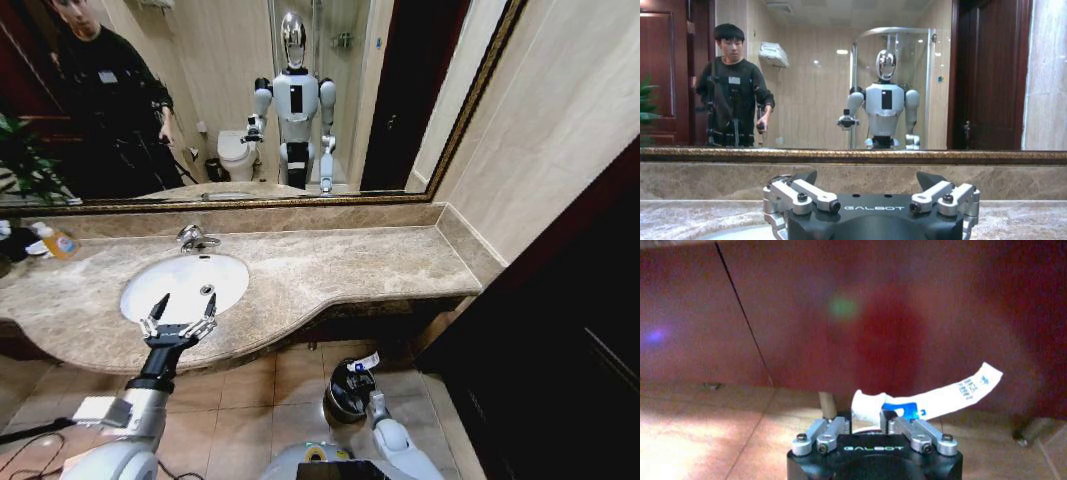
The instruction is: Pick up the trash from the sink and place it in the trash bin.
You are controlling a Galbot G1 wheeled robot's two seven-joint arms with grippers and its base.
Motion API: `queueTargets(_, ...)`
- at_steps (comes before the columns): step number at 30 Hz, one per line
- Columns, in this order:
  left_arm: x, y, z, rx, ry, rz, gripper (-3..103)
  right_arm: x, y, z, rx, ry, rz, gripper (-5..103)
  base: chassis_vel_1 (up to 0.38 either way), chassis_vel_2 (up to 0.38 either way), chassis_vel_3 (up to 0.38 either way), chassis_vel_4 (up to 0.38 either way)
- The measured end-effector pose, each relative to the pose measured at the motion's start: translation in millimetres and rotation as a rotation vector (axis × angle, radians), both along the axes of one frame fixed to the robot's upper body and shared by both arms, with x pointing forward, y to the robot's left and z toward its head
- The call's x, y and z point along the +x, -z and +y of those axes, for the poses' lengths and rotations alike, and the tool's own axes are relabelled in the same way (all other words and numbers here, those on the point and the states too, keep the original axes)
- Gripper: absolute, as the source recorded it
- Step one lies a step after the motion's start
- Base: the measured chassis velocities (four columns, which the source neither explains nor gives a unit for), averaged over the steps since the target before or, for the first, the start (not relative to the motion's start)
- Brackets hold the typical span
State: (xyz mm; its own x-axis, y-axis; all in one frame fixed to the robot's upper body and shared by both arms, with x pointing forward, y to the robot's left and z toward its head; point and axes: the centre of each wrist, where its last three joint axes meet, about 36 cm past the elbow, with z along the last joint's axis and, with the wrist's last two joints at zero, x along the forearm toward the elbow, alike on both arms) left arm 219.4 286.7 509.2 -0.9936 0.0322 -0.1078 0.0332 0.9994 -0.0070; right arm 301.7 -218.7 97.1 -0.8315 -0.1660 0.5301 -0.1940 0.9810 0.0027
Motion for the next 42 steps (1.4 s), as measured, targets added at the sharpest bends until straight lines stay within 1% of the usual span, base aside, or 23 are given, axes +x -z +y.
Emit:
queueTargets(6,0.0,0.0,0.0,0.0,0.0,0.0,100,-3.8,13.9,-6.2,-0.021,0.011,0.012,25,0.0,0.0,0.0,0.0)
queueTargets(7,0.0,0.0,0.0,0.0,0.0,0.0,100,-5.0,15.2,-6.8,-0.025,0.016,0.012,23,0.0,0.0,0.0,0.0)
queueTargets(8,0.0,0.0,0.0,0.0,0.0,0.0,100,-5.6,15.5,-7.0,-0.027,0.019,0.008,28,0.0,0.0,0.0,0.0)
queueTargets(10,0.0,0.0,0.0,0.0,0.0,0.0,100,-6.2,15.4,-6.9,-0.029,0.021,0.005,28,0.0,0.0,0.0,0.0)
queueTargets(11,0.0,0.0,0.0,0.0,0.0,0.0,100,-6.7,14.7,-6.2,-0.031,0.023,0.0,40,0.0,0.0,0.0,0.0)
queueTargets(12,0.0,0.0,0.0,0.0,0.0,0.0,100,-6.4,13.5,-5.2,-0.033,0.026,-0.005,45,0.0,0.0,0.0,0.0)
queueTargets(14,0.0,0.0,0.0,0.0,0.0,0.0,100,-6.3,13.1,-4.7,-0.033,0.028,-0.007,45,0.0,0.0,0.0,0.0)
queueTargets(15,0.0,0.0,0.0,0.0,0.0,0.0,100,-7.7,11.7,-1.4,-0.033,0.033,-0.012,50,0.0,0.0,0.0,0.0)
queueTargets(16,0.0,0.0,0.0,0.0,0.0,0.0,100,-9.3,11.3,0.1,-0.033,0.032,-0.014,50,0.0,0.0,0.0,0.0)
queueTargets(17,0.0,0.0,0.0,0.0,0.0,0.0,100,-10.6,11.0,0.7,-0.033,0.03,-0.014,61,0.0,0.0,0.0,0.0)
queueTargets(18,0.0,0.0,0.0,0.0,0.0,0.0,100,-13.1,10.5,1.1,-0.035,0.027,-0.015,67,0.0,0.0,0.0,0.0)
queueTargets(19,0.0,0.0,0.0,0.0,0.0,0.0,100,-13.1,10.5,1.1,-0.035,0.027,-0.015,67,0.0,0.0,0.0,0.0)
queueTargets(20,0.0,0.0,0.0,0.0,0.0,0.0,100,-15.0,10.3,1.4,-0.035,0.025,-0.015,72,0.0,0.0,0.0,0.0)
queueTargets(21,0.0,0.0,0.0,0.0,0.0,0.0,100,-16.2,10.1,1.5,-0.035,0.024,-0.015,72,0.0,0.0,0.0,0.0)
queueTargets(22,0.0,0.0,0.0,0.0,0.0,0.0,100,-17.2,9.7,1.6,-0.035,0.023,-0.015,78,0.0,0.0,0.0,0.0)
queueTargets(23,0.0,0.0,0.0,0.0,0.0,0.0,100,-17.2,9.7,1.6,-0.035,0.023,-0.015,78,0.0,0.0,0.0,0.0)
queueTargets(27,0.0,0.0,0.0,0.0,0.0,0.0,100,-20.2,7.8,1.0,-0.035,0.021,-0.02,97,0.0,0.0,0.0,0.0)
queueTargets(28,0.0,0.0,0.0,0.0,0.0,0.0,100,-20.7,7.6,1.1,-0.034,0.021,-0.02,99,0.0,0.0,0.0,0.0)
queueTargets(37,0.0,0.0,0.0,0.0,0.0,0.0,100,-24.2,4.0,3.4,-0.026,0.019,-0.029,100,0.0,0.0,0.0,0.0)
queueTargets(42,0.0,0.0,0.0,0.0,0.0,0.0,100,-22.8,-12.7,2.7,-0.002,0.037,-0.053,100,0.0,0.0,0.0,0.0)
